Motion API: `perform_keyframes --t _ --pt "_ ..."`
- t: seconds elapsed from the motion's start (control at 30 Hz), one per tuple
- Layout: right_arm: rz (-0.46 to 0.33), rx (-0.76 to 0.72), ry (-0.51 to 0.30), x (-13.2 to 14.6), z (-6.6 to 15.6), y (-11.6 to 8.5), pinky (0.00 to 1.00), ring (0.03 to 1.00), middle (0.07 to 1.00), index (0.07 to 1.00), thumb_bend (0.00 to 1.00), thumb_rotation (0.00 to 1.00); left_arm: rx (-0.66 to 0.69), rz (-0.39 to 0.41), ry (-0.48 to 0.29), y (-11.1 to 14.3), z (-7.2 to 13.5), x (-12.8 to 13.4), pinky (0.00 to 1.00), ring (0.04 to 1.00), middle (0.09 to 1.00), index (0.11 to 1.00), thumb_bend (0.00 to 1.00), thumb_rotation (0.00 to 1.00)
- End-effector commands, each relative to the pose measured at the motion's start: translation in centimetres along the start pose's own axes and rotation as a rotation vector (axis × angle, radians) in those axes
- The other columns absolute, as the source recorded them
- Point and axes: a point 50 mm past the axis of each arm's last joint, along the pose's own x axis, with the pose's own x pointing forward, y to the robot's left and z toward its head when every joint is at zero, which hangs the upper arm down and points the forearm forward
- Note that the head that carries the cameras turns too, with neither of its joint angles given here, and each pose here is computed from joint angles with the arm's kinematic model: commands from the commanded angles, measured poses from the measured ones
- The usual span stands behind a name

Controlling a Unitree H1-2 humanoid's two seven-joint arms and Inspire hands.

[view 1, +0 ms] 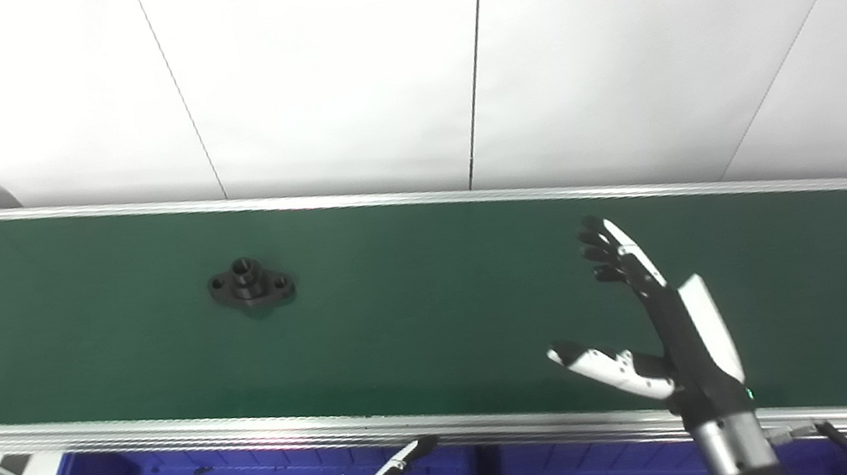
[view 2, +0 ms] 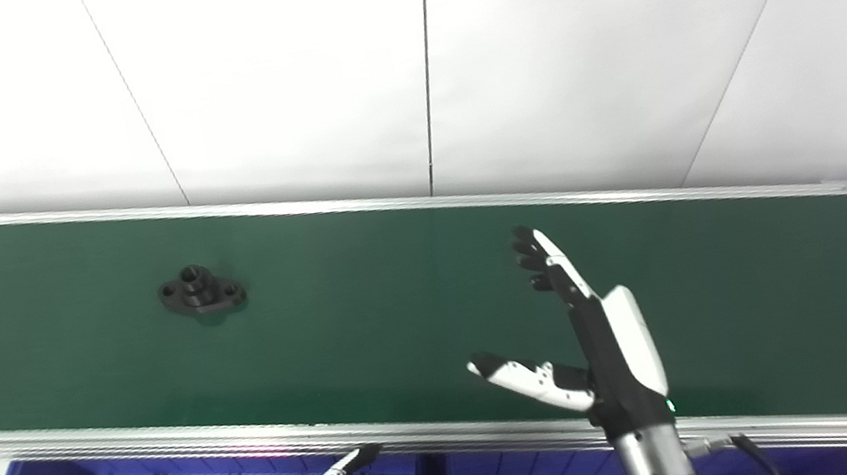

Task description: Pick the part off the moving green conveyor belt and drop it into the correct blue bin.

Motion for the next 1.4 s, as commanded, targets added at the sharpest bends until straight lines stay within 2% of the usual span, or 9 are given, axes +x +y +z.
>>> perform_keyframes --t 0.0,0.33,0.7,1.07,1.13,1.37 --pt "-0.012 -0.023 -0.032 0.9 1.2 -0.1 0.72 0.836 0.895 0.932 0.7 0.65 0.017 0.01 -0.027 1.0 0.4 0.2 1.0 1.0 1.0 1.0 0.7 0.91" --pt "0.011 -0.027 -0.026 4.2 2.0 0.5 0.77 0.857 0.899 0.936 0.69 0.62 0.027 -0.001 -0.027 1.6 0.4 0.2 1.0 1.0 1.0 1.0 0.71 0.96" --pt "0.054 -0.119 -0.039 8.1 3.0 0.9 0.73 0.832 0.887 0.931 0.69 0.62 0.016 -0.006 -0.027 2.0 0.6 -1.0 1.0 1.0 1.0 1.0 0.72 0.96" --pt "0.141 -0.186 -0.055 11.0 2.6 0.9 0.7 0.814 0.88 0.918 0.69 0.58 -0.045 0.013 -0.049 0.2 2.1 -3.4 1.0 1.0 1.0 1.0 0.72 0.97" --pt "0.158 -0.2 -0.049 11.7 2.5 1.0 0.67 0.785 0.856 0.901 0.71 0.55 -0.07 0.015 -0.049 -0.2 2.1 -3.5 1.0 1.0 1.0 1.0 0.72 0.96" --pt "0.217 -0.261 -0.048 13.8 2.2 1.8 0.69 0.793 0.849 0.889 0.74 0.53 -0.071 0.009 -0.048 -1.0 2.0 -3.0 1.0 1.0 1.0 1.0 0.77 0.97"
